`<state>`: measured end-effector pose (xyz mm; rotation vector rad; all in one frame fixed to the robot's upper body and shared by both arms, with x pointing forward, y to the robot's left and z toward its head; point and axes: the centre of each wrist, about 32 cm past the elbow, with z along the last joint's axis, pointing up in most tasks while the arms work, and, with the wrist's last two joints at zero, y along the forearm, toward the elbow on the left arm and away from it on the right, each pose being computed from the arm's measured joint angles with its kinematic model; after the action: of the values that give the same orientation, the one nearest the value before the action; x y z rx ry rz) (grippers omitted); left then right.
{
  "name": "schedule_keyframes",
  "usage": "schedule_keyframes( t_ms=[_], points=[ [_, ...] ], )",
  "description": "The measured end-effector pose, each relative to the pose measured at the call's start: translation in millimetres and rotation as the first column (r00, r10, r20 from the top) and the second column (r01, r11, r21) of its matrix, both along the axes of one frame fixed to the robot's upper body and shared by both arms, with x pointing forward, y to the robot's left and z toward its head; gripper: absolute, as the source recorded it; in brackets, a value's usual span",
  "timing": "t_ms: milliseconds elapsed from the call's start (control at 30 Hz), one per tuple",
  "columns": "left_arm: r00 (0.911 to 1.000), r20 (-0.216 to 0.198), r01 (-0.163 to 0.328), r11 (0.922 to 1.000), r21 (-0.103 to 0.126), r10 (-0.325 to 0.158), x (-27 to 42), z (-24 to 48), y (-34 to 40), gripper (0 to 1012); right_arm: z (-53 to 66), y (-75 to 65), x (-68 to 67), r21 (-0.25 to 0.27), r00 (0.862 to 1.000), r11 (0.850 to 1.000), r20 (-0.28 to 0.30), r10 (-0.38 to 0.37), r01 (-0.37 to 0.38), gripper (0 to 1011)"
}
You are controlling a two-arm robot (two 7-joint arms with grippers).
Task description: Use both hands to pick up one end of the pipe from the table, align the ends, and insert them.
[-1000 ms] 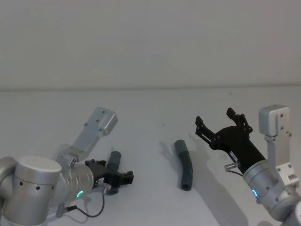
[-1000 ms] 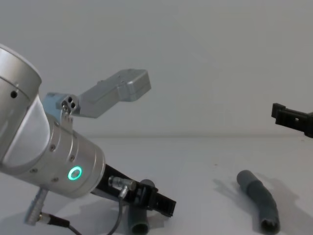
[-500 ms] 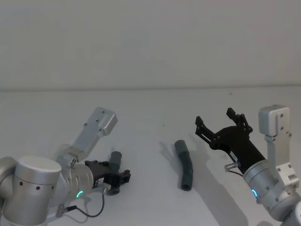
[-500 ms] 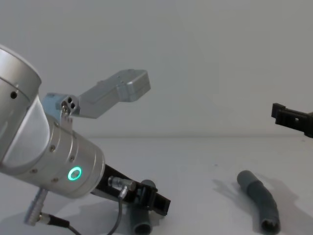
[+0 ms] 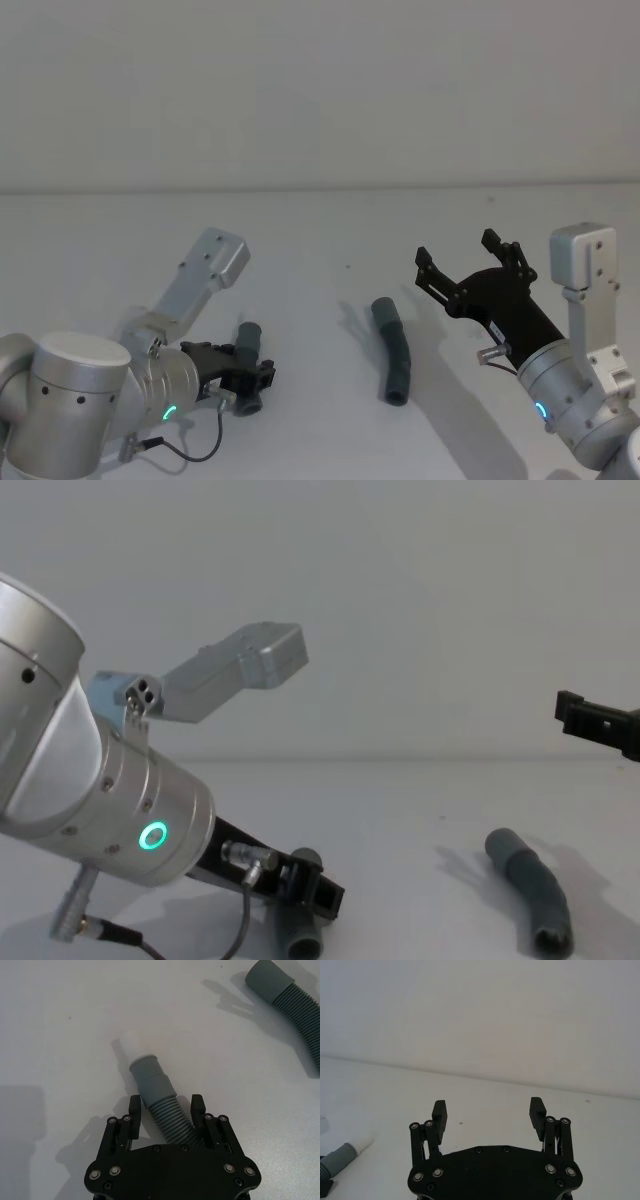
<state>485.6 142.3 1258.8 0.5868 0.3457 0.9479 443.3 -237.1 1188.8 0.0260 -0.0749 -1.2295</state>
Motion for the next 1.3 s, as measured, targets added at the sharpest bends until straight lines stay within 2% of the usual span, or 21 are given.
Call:
schedule_keyframes(
  t_ms=[1033, 1300],
  points=[
    [1.0000, -0.001, 0.001, 1.0000, -0.001, -0.001, -0.1, -0.1, -0.3, 366, 0.0, 0.0, 0.0, 0.000, 1.000, 1.000, 0.000, 0.000, 0.000, 1002],
    [1.0000, -0.001, 0.001, 1.0000, -0.001, -0.001, -0.1, -0.1, -0.3, 339, 0.0, 0.0, 0.0, 0.000, 1.000, 1.000, 0.000, 0.000, 0.000, 1002]
  ],
)
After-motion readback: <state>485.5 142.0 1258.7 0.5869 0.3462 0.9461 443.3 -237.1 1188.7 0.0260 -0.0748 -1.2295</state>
